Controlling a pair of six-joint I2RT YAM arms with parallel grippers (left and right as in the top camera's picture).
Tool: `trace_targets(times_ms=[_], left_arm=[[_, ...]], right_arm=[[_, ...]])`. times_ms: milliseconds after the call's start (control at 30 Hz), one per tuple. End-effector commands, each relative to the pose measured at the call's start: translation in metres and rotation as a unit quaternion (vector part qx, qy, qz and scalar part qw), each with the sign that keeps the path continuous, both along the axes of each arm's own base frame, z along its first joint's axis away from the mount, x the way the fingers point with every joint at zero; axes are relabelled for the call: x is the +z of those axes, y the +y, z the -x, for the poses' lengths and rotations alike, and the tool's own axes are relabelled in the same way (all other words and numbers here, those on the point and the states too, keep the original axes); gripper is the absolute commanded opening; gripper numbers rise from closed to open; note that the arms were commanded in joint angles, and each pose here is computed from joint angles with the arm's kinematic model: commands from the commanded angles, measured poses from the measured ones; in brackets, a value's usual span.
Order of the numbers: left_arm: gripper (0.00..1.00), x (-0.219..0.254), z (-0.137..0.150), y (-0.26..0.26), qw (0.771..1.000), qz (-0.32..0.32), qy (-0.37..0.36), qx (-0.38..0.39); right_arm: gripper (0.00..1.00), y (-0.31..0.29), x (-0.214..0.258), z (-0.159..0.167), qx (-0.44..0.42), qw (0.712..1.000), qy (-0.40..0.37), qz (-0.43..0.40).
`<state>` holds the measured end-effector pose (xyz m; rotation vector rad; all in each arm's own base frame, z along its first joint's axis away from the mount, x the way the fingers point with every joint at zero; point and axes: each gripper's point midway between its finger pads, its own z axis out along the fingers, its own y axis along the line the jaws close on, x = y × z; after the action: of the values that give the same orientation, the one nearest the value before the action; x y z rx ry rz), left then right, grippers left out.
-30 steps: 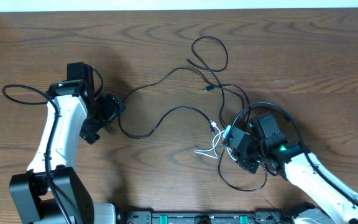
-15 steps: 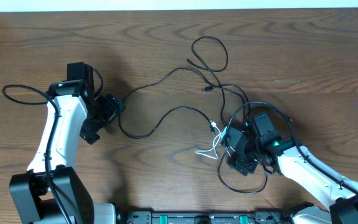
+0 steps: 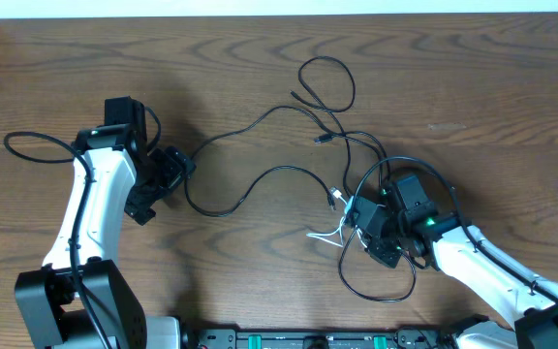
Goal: Untangle cables
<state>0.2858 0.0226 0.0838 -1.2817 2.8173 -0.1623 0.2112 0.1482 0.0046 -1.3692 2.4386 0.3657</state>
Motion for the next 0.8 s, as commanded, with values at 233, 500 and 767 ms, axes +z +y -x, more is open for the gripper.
trace_targets(times_ms=[233,500,767], left_arm=[[0.99,0.000,0.000,0.004,1.000,-0.010,0.002,0.005],[0.99,0.000,0.000,0.004,1.000,-0.010,0.002,0.005],[0.99,0.000,0.000,0.004,1.000,-0.010,0.002,0.005]], right_arm=[[0.01,-0.008,0.161,-0.078,-0.165,0.958,-0.225,-0.071],[0.01,-0.013,0.326,-0.095,-0.192,0.836,-0.468,-0.214],[0.01,-0.011,0.389,-0.105,-0.211,0.756,-0.544,-0.297]])
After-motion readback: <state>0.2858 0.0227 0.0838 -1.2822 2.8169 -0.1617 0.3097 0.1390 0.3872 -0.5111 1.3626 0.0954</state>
